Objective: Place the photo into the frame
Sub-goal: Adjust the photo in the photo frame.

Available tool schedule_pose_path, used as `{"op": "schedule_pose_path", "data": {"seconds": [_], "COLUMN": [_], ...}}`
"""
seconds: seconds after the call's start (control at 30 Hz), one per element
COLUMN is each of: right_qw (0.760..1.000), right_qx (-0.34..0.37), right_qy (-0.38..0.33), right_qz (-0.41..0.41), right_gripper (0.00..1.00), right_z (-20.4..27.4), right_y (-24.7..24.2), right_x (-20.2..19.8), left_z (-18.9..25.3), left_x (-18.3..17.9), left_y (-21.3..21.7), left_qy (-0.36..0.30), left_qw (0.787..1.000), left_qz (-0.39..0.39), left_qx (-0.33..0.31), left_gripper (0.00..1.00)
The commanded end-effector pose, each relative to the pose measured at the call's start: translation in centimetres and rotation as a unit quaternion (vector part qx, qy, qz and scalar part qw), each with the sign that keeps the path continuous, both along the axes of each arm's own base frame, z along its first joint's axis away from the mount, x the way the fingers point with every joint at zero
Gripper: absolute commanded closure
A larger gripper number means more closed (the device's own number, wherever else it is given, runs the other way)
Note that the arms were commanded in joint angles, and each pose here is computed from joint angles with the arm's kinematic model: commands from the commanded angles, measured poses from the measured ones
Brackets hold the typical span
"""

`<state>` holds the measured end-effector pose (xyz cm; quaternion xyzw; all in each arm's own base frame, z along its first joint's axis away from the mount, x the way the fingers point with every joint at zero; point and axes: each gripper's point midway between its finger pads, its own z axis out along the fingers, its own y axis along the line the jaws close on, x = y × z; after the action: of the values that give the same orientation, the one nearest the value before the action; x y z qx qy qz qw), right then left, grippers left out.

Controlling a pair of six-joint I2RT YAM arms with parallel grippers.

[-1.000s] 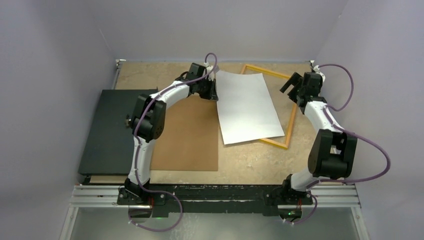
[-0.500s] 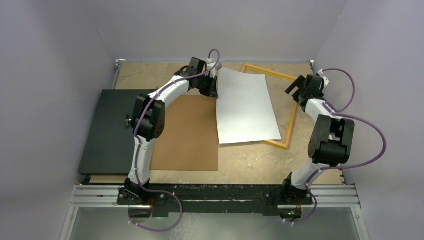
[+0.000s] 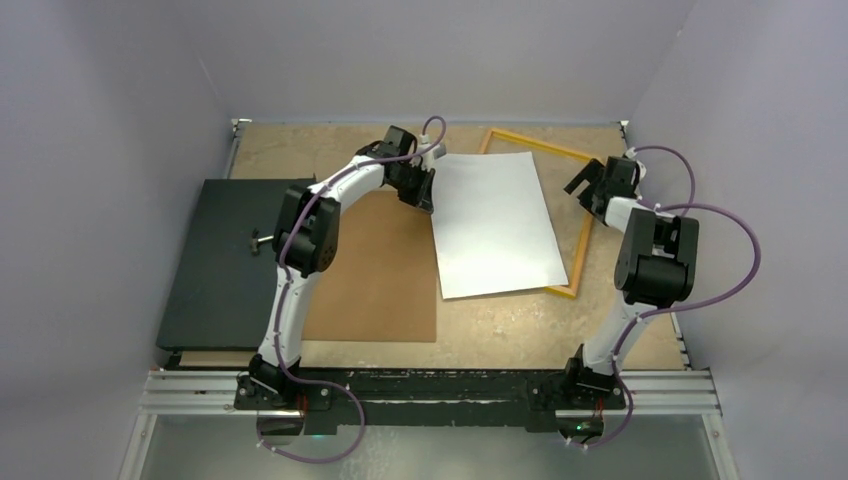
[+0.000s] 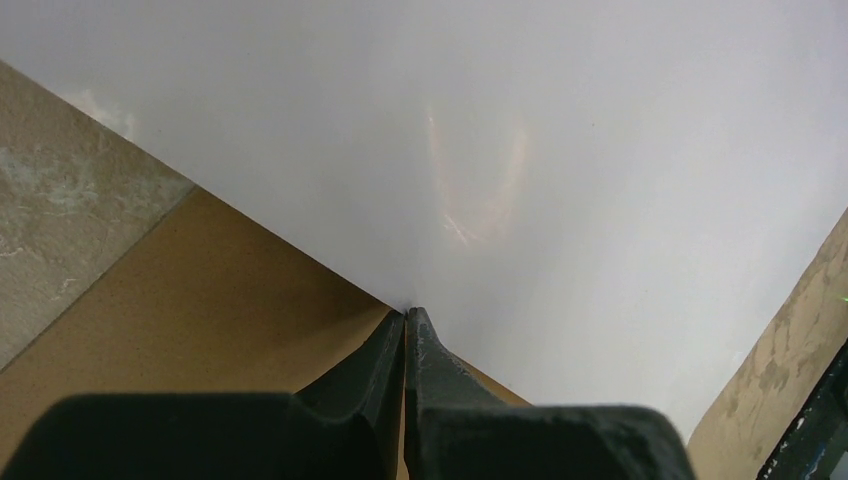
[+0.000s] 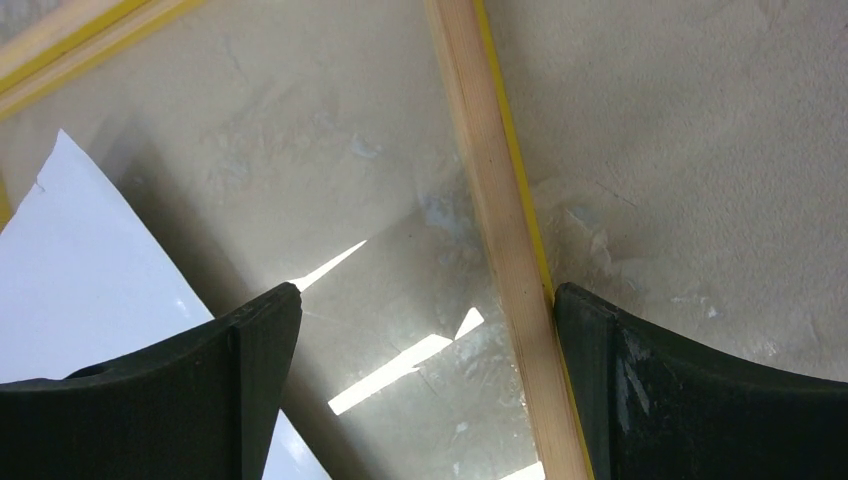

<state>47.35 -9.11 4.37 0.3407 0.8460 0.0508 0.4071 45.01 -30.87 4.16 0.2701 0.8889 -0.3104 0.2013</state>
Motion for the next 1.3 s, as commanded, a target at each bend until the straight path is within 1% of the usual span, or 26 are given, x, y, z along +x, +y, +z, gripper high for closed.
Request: {"op": "schedule_pose_path", "data": {"seconds": [0.0, 0.13, 0.33, 0.63, 0.77, 0.9, 1.17, 1.27], "right_qw": [0.999, 0.998, 0.998, 0.995, 0.993, 0.991, 0.989, 0.989], "right_qx": [-0.001, 0.005, 0.02, 0.022, 0.03, 0.043, 0.069, 0.068], "right_qy": [-0.05, -0.054, -0.045, -0.072, -0.082, -0.089, -0.086, -0.094], "right_qz": [0.012, 0.014, 0.029, 0.072, 0.08, 0.088, 0.102, 0.093], "right_gripper": [0.01, 0.01, 0.01, 0.01, 0.01, 0.01, 0.01, 0.01], "right_z": [2.7, 2.6, 0.9, 2.2, 2.6, 2.6, 2.7, 4.4], "right_y": [-0.1, 0.0, 0.6, 1.6, 2.1, 2.8, 4.1, 3.9], "right_x": [1.8, 2.2, 2.4, 3.3, 3.7, 3.0, 1.5, 1.2], "left_z": [0.6, 0.4, 0.4, -1.4, -0.9, 0.2, 1.8, 1.7], "left_x": [-0.2, -0.5, 0.4, -0.3, 0.5, 1.3, 1.0, 0.9], "left_y": [0.0, -0.5, -1.6, -0.7, -1.5, -2.9, -4.5, -4.2], "left_qy": [-0.02, -0.022, -0.029, -0.027, -0.04, -0.053, -0.061, -0.06], "left_qw": [0.999, 0.999, 0.998, 0.995, 0.994, 0.994, 0.994, 0.994], "left_qz": [-0.03, -0.041, -0.047, -0.08, -0.085, -0.087, -0.09, -0.091], "left_qx": [0.006, 0.008, 0.013, 0.056, 0.053, 0.042, 0.017, 0.021], "left_gripper": [1.0, 1.0, 1.0, 1.0, 1.0, 1.0, 1.0, 1.0]}}
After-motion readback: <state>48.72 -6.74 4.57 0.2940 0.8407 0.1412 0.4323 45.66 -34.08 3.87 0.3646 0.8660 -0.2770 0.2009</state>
